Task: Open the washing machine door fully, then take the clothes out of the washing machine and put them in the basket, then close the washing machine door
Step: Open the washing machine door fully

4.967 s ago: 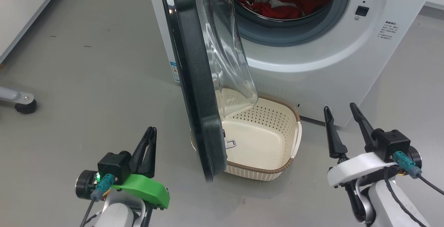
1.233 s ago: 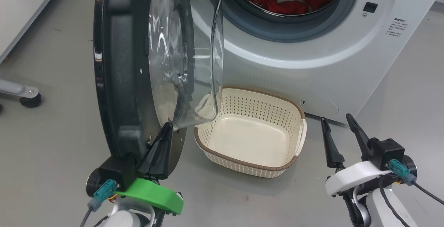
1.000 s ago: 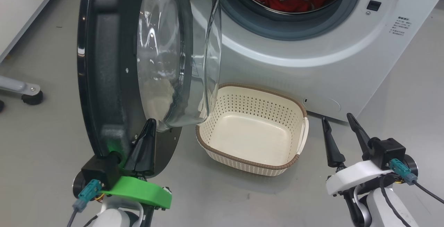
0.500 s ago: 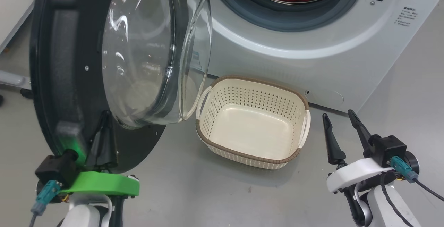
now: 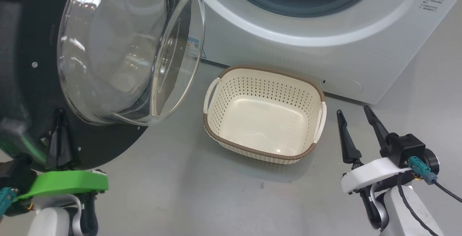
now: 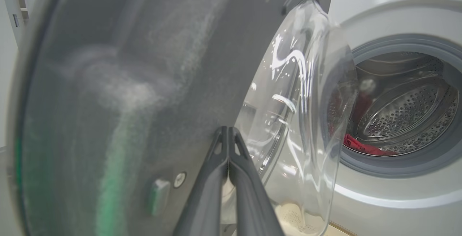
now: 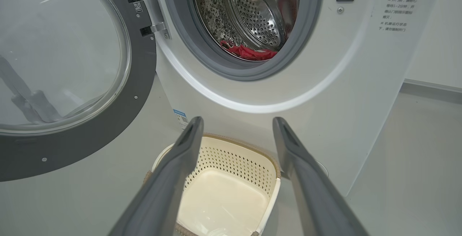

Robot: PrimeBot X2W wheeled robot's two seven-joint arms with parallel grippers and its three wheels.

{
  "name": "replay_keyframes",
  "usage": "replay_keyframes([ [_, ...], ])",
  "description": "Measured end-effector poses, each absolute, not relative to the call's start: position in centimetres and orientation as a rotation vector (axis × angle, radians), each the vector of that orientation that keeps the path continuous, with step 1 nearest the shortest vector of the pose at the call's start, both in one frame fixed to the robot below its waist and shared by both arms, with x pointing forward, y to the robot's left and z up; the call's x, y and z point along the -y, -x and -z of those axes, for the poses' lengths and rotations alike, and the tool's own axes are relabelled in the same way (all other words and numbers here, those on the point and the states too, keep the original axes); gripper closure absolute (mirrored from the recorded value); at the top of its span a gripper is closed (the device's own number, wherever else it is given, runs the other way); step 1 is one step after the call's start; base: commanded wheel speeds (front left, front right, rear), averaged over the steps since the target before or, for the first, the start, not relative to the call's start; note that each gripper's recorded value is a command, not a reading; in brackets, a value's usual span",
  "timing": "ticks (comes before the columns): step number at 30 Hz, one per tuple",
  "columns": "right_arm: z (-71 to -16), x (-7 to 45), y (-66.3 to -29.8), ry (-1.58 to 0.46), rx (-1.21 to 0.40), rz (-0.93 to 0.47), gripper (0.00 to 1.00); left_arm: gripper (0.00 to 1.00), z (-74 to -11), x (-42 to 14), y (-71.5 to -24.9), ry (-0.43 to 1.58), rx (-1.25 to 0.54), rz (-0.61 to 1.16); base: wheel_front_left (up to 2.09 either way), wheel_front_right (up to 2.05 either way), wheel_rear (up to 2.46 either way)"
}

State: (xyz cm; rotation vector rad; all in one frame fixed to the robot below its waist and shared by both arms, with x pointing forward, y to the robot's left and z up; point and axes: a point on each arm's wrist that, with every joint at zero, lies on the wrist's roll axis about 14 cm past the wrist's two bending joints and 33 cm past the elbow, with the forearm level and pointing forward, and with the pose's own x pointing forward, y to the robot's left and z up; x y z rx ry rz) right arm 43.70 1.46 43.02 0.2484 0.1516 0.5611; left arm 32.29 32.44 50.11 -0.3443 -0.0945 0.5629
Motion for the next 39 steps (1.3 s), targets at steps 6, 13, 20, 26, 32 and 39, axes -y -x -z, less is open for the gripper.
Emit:
replay_keyframes([
  [6, -42.4, -1.6, -44.4, -0.245, -0.154, -0.569, 0.0, 1.0, -49.8, -34.4, -32.4, 0.341, 0.094, -0.62, 0.0, 0.0, 0.0],
  [13, -41.5, -2.2, -44.8, -0.252, -0.171, -0.579, 0.0, 1.0, -49.5, -37.0, -32.0, 0.328, 0.098, -0.697, 0.0, 0.0, 0.0],
  [20, -41.1, -2.4, -44.9, -0.256, -0.181, -0.585, 0.0, 1.0, -49.2, -38.9, -31.3, 0.317, 0.092, -0.758, 0.0, 0.0, 0.0],
  [26, -41.2, -2.5, -45.2, -0.258, -0.176, -0.585, 0.0, 1.0, -48.9, -39.1, -31.3, 0.316, 0.083, -0.767, 0.0, 0.0, 0.0],
  [32, -41.2, -2.5, -45.2, -0.256, -0.175, -0.586, 0.0, 1.0, -48.6, -38.7, -31.5, 0.31, 0.075, -0.755, 0.0, 0.0, 0.0],
  [39, -42.1, -2.2, -45.2, -0.248, -0.154, -0.581, 0.0, 1.0, -49.6, -37.6, -31.8, 0.291, 0.1, -0.723, 0.0, 0.0, 0.0],
])
